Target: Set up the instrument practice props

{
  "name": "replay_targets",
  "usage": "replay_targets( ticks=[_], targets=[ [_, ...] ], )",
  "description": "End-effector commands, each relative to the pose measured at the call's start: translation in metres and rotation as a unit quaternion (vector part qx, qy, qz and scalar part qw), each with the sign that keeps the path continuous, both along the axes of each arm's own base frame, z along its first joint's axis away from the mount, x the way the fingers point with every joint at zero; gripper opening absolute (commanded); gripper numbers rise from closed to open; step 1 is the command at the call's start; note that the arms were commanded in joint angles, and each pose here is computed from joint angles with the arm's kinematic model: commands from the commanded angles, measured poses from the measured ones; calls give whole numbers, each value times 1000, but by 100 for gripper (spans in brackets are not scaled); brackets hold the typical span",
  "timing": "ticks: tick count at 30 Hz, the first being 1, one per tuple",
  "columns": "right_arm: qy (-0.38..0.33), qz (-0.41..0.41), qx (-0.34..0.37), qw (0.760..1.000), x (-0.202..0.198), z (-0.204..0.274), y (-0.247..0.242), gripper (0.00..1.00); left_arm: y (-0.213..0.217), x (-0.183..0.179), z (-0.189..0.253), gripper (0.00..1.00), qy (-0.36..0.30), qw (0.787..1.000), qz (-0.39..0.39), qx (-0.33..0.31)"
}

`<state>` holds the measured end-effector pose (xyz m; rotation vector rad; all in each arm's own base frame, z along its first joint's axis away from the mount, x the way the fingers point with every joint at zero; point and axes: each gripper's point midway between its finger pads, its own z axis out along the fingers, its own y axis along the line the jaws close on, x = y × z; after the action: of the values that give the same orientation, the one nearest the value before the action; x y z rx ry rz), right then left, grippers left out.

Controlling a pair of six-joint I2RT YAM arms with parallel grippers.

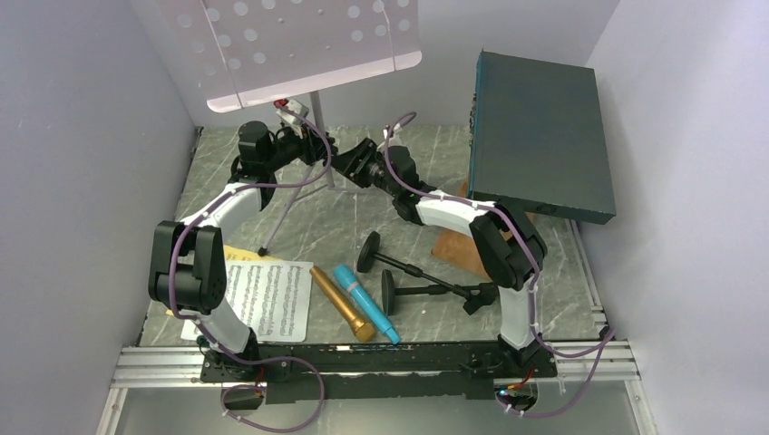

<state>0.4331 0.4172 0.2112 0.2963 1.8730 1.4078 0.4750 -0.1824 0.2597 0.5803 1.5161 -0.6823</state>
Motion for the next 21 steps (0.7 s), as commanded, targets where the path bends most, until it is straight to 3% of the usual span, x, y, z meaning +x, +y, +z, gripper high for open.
replay_targets(
  ticks=[1,4,6,11,15,19,21],
  targets=[
    [11,-29,-42,999,5,-31,-28,52,-2,-13,28,0,-2,1000,-10,-28],
    [-24,-21,-57,998,2,-22,-33,56,-2,-13,28,0,0,1000,-12,-28],
    [-88,7,-78,993,-6,-8,-30,58,-2,-13,26,0,1,1000,-11,-27],
    [-341,89,-167,921,-38,24,-22,65,-4,-14,26,0,-1,1000,-10,-22],
    [-521,91,-218,820,-70,49,-21,73,-2,-14,28,0,-4,1000,-7,-19],
    [-657,79,-306,684,-80,46,-10,78,-3,-16,30,0,-6,1000,-9,-19],
    [-696,71,-340,628,-78,43,-5,79,-2,-15,28,0,-5,1000,-7,-19]
  ],
)
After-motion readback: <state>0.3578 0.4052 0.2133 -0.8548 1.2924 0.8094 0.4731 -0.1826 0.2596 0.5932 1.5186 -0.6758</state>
